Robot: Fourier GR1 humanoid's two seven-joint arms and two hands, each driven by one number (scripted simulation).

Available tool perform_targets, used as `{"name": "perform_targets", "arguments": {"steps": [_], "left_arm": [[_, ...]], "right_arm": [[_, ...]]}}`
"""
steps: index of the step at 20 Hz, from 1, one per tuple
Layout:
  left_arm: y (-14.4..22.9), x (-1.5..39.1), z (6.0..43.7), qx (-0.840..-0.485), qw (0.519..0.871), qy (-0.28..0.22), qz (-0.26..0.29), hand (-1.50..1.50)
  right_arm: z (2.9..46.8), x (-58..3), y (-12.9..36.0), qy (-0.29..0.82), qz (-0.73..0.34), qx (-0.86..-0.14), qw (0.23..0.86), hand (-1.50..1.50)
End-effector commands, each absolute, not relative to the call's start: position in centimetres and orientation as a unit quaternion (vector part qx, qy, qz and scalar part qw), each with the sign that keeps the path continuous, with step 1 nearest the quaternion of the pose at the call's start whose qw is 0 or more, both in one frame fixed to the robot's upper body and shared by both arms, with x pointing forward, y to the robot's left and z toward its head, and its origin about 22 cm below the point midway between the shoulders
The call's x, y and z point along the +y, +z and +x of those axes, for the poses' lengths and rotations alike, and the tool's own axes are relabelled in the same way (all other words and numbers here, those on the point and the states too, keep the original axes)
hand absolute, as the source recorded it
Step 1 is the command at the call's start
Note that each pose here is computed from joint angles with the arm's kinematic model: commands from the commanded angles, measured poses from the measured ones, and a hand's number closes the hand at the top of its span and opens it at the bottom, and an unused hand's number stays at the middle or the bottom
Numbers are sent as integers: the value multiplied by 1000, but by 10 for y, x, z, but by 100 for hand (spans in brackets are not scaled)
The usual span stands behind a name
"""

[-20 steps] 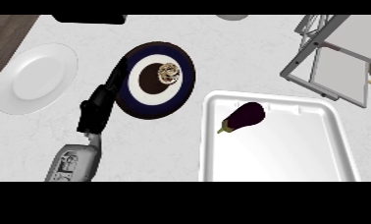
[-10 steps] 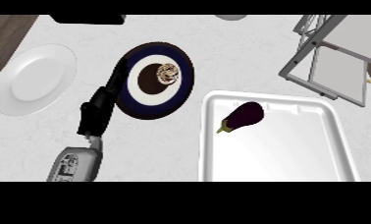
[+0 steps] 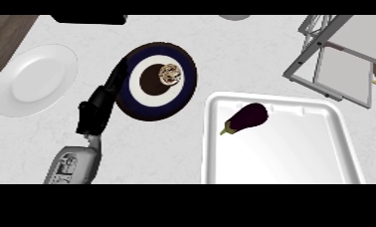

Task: Pick the squash from the tray and place it in the tiered shelf

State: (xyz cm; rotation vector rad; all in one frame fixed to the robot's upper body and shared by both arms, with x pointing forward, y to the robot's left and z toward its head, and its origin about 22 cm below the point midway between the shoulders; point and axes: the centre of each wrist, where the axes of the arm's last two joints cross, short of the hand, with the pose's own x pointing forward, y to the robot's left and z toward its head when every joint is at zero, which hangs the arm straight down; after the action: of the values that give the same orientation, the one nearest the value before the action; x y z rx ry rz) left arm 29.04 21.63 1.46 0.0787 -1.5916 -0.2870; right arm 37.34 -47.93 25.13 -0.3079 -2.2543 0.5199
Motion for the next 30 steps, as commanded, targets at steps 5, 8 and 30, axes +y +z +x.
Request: {"name": "perform_targets", "arguments": {"steps": [5,8,30], "left_arm": [[25,218,296,-715,685,-138,25,0],[15,217,287,-716,683,-140,29,0],[22,196,291,-717,685,-131,17,0]], "right_arm": [[378,-485,232,221,-245,-857,397,-150],[365,-506,227,218,-248,-849,413,-150],[351,-526,290,77,-39,-866,493,-150]]}}
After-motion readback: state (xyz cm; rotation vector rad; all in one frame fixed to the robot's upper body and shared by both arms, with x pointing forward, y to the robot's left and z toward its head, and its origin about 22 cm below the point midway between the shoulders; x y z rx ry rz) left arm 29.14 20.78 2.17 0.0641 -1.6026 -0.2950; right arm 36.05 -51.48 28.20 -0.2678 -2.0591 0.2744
